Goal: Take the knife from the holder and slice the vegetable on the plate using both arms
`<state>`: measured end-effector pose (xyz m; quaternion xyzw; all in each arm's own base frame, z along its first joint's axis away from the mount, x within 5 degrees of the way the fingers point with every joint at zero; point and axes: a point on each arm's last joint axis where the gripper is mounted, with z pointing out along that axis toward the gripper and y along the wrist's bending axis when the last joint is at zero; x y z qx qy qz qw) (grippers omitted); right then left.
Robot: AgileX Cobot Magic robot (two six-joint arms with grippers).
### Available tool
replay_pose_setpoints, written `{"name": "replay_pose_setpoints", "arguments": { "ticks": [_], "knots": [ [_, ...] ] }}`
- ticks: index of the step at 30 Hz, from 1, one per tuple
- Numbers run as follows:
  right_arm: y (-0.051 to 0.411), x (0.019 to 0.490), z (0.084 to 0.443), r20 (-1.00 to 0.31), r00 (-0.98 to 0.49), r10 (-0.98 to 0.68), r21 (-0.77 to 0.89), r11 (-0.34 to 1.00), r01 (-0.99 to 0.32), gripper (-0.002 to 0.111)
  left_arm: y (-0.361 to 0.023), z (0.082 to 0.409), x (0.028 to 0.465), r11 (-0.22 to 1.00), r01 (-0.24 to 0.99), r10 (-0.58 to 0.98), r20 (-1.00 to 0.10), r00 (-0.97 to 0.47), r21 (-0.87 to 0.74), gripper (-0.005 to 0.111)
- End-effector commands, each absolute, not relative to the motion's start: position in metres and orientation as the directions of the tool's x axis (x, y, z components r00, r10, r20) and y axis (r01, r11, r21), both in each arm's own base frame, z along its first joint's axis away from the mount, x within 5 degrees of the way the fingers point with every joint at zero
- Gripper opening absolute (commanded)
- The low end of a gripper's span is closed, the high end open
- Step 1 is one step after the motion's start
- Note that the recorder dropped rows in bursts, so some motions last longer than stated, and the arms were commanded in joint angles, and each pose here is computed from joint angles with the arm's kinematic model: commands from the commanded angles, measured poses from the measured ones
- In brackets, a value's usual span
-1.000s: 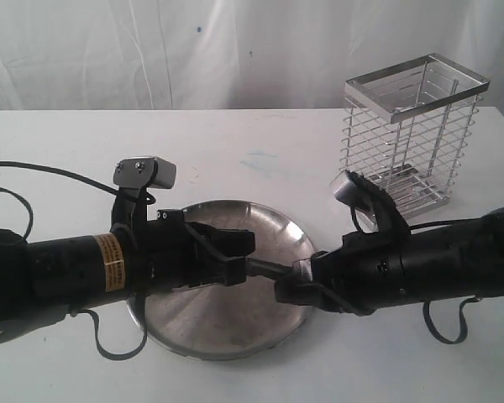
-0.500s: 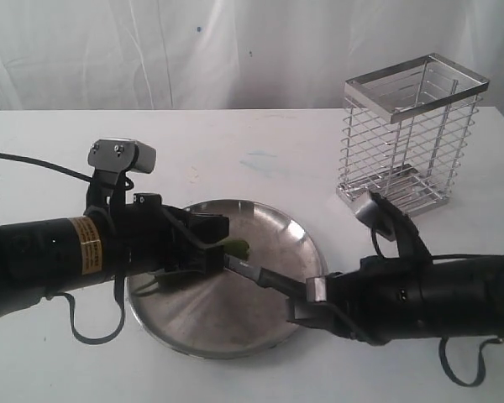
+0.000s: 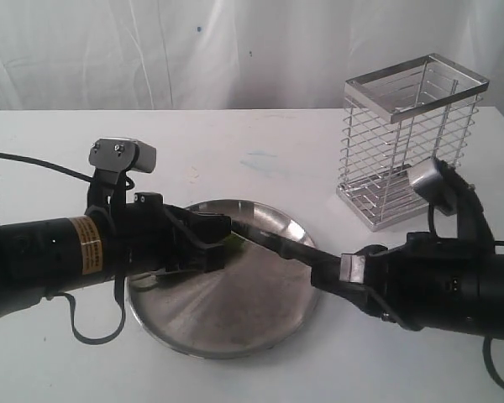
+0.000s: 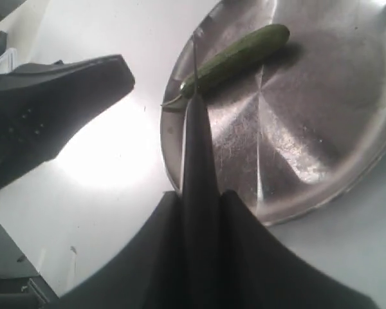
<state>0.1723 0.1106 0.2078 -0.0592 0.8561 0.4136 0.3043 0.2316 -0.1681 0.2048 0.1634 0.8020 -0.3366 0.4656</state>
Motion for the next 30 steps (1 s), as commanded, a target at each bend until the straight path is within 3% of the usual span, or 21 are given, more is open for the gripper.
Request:
{"name": "replay_pose_setpoints", "arguments": {
  "ticks": [1,5,10,21,30],
  "knots": [
    [0.102,0.163,0.192,-0.488,-0.844,0.221,0.688,0.693,-0.216,0.000,-0.168,0.209,0.231,0.714,0.603,-0.027,-0.874,-0.485,-0.356,0.000],
    [0.091,0.150,0.175,-0.437,-0.859,0.268,0.667,0.736,-0.110,0.000,-0.167,0.207,0.231,0.725,0.620,0.030,-0.886,-0.464,-0.300,0.000],
    [0.088,0.142,0.180,-0.443,-0.843,0.305,0.692,0.714,-0.105,0.000,-0.167,0.207,0.231,0.723,0.624,0.030,-0.888,-0.459,-0.298,0.000],
    [0.090,0.158,0.189,-0.440,-0.824,0.358,0.694,0.718,-0.058,0.000,-0.167,0.207,0.231,0.719,0.627,0.026,-0.890,-0.456,-0.300,0.000],
    [0.107,0.189,0.171,-0.332,-0.895,0.298,0.704,0.709,-0.025,0.000,-0.168,0.206,0.229,0.704,0.661,0.082,-0.895,-0.438,-0.259,0.000]
  ]
}}
